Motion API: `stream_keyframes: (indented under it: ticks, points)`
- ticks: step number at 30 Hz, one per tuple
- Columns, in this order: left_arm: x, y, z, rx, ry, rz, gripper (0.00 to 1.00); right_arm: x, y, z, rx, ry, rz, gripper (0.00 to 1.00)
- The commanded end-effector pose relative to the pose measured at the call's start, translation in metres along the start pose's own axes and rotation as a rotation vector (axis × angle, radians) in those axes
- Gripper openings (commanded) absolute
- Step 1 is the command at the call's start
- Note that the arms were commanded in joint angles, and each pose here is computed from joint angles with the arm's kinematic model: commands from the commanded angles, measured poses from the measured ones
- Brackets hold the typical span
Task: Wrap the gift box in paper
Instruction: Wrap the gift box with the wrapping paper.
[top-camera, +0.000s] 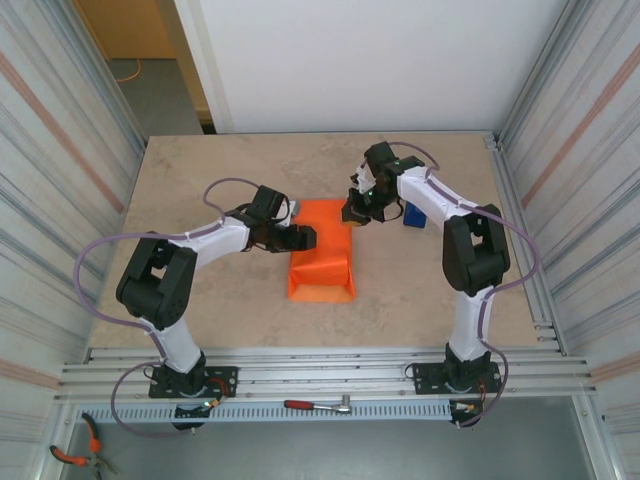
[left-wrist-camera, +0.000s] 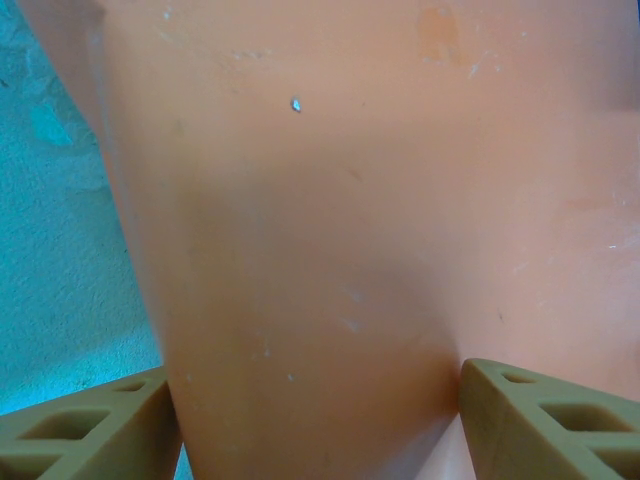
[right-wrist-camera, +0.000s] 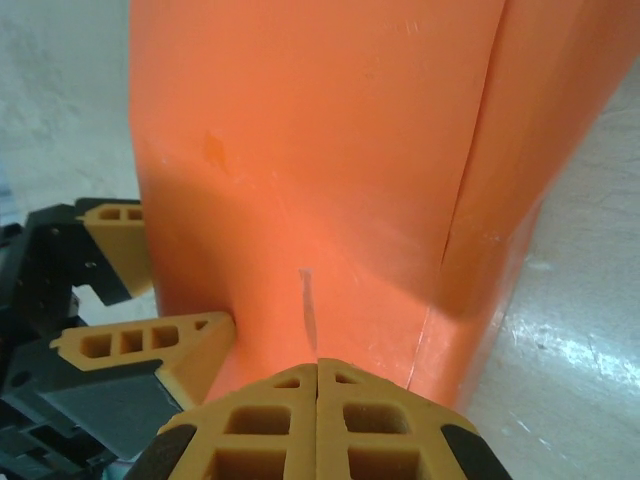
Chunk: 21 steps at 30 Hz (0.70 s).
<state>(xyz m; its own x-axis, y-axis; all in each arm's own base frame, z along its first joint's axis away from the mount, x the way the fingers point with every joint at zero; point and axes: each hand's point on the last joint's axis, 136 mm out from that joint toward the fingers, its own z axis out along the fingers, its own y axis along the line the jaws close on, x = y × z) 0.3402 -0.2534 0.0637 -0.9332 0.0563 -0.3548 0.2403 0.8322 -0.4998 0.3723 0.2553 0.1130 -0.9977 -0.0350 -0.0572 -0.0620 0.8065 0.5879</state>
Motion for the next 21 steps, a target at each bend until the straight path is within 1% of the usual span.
stream_keyframes:
  ticks: [1, 8, 13, 21]
  points:
    - [0.056, 0.042, 0.021, -0.184, 0.173, -0.016, 0.71, 0.000, -0.003, -0.001, 0.043, 0.012, -0.029, 0.00]
    - [0.057, 0.043, 0.020, -0.188, 0.173, -0.016, 0.71, -0.006, -0.005, 0.002, 0.051, 0.002, -0.031, 0.00]
    - [0.057, 0.043, 0.021, -0.188, 0.174, -0.015, 0.71, -0.007, -0.014, 0.010, 0.067, 0.012, -0.018, 0.00]
    - [0.058, 0.044, 0.021, -0.193, 0.174, -0.016, 0.71, 0.003, -0.050, 0.033, 0.177, 0.079, -0.014, 0.00]
